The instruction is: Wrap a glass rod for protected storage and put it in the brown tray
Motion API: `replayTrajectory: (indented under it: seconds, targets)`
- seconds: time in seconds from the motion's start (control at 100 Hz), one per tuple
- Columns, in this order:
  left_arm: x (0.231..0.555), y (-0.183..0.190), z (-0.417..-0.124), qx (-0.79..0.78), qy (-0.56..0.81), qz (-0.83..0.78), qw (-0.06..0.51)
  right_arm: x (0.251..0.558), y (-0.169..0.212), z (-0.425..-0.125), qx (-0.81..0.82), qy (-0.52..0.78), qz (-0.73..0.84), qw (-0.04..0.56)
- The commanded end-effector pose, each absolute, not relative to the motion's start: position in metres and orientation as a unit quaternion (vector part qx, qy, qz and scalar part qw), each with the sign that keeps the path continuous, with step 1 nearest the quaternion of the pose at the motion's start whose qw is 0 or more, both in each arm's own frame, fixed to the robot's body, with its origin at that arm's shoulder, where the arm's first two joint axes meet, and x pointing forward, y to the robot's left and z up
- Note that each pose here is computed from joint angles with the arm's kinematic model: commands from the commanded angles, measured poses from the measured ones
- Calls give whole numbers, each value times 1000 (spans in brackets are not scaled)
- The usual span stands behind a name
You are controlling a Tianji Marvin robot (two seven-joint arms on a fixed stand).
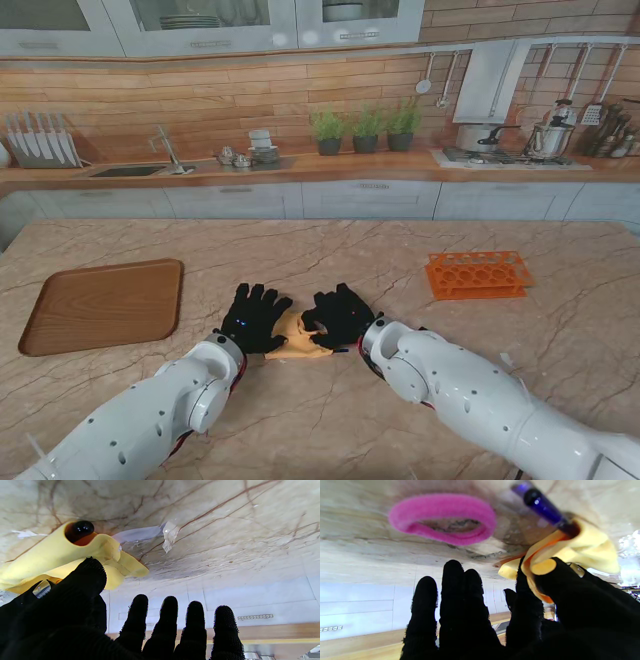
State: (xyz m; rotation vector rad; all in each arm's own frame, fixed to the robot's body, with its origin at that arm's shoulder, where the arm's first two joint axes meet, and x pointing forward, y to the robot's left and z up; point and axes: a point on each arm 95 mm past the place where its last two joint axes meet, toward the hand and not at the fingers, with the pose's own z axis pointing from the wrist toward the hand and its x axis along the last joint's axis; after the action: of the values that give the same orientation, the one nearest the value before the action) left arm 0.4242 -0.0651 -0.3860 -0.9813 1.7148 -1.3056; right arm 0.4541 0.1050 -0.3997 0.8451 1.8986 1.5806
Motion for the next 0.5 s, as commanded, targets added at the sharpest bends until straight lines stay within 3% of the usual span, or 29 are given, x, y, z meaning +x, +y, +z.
replayTrajectory:
  seconds: [0.0, 0.49]
  targets:
    - [422, -71, -386, -385, 666, -517, 375, 452, 106, -400, 311, 701, 588, 257]
    - [424, -65, -378, -404, 628, -533, 397, 450, 102, -394, 294, 693, 607, 254]
